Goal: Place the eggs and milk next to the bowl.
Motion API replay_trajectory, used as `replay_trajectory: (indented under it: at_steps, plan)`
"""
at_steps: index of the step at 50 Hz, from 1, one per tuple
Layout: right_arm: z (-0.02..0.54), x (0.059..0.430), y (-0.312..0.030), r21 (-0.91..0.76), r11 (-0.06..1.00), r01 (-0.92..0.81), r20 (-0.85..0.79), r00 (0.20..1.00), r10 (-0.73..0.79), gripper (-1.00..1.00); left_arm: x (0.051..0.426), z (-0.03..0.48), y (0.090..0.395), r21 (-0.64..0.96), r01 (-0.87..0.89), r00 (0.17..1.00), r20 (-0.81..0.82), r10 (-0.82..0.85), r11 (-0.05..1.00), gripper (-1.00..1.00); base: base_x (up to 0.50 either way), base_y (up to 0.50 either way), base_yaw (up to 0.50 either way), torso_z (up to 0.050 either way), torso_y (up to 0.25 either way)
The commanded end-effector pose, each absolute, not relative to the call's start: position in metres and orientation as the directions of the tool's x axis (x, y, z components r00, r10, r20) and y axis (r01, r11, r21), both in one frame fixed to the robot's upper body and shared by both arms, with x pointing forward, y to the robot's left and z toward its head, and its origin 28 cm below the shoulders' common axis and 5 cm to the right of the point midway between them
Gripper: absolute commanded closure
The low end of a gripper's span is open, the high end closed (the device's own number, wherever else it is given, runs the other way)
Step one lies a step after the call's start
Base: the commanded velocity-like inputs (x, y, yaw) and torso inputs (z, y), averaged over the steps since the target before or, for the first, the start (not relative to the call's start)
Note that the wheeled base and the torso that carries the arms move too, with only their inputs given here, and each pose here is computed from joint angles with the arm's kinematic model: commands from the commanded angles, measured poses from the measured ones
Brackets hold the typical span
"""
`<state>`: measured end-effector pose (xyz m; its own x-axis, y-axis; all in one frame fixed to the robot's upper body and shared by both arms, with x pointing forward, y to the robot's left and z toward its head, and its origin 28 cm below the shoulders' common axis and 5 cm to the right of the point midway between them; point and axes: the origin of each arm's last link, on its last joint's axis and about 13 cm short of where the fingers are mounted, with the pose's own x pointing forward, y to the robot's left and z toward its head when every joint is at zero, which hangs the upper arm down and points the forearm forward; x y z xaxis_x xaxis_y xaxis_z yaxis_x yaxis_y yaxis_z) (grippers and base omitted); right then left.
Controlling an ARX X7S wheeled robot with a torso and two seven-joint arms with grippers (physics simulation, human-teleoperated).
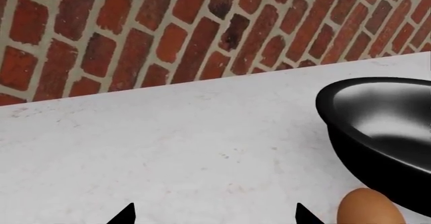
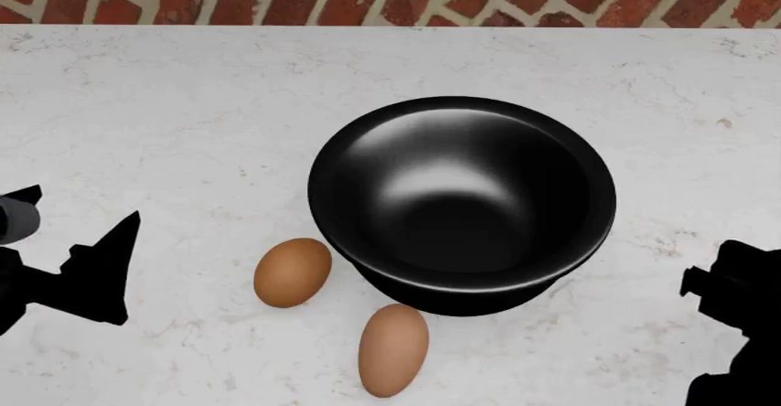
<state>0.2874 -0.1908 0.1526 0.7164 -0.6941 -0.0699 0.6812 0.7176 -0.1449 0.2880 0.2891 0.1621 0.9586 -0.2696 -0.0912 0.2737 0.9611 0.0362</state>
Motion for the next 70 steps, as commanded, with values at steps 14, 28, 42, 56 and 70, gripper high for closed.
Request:
replay_trajectory:
  at_steps: [14, 28, 42, 56, 70]
  plan:
    - [0.174, 0.253, -0.196, -0.127, 0.833, 0.538, 0.062, 0.843, -0.534, 1.00, 0.282, 0.162, 0.287, 0.028, 0.267, 0.960, -0.090, -0.264, 0.963, -1.00, 0.00, 0.00, 0.00, 0.000, 0.000]
    - [0.186, 0.223, -0.202, -0.203, 0.919, 0.337, 0.077, 0.941, -0.328, 1.00, 0.282, 0.164, 0.283, 0.030, 0.278, 0.958, -0.088, -0.275, 0.960, -1.00, 0.00, 0.00, 0.00, 0.000, 0.000]
    - [0.187, 0.206, -0.205, -0.252, 0.955, 0.155, 0.070, 0.987, -0.142, 1.00, 0.281, 0.166, 0.282, 0.036, 0.283, 0.957, -0.084, -0.279, 0.959, -1.00, 0.00, 0.00, 0.00, 0.000, 0.000]
    - [0.183, 0.194, -0.210, -0.269, 0.963, -0.029, 0.085, 0.995, 0.054, 1.00, 0.278, 0.168, 0.279, 0.038, 0.286, 0.956, -0.082, -0.283, 0.957, -1.00, 0.00, 0.00, 0.00, 0.000, 0.000]
    - [0.186, 0.195, -0.218, -0.229, 0.952, -0.201, 0.096, 0.969, 0.227, 1.00, 0.276, 0.170, 0.279, 0.045, 0.284, 0.957, -0.079, -0.280, 0.958, -1.00, 0.00, 0.00, 0.00, 0.000, 0.000]
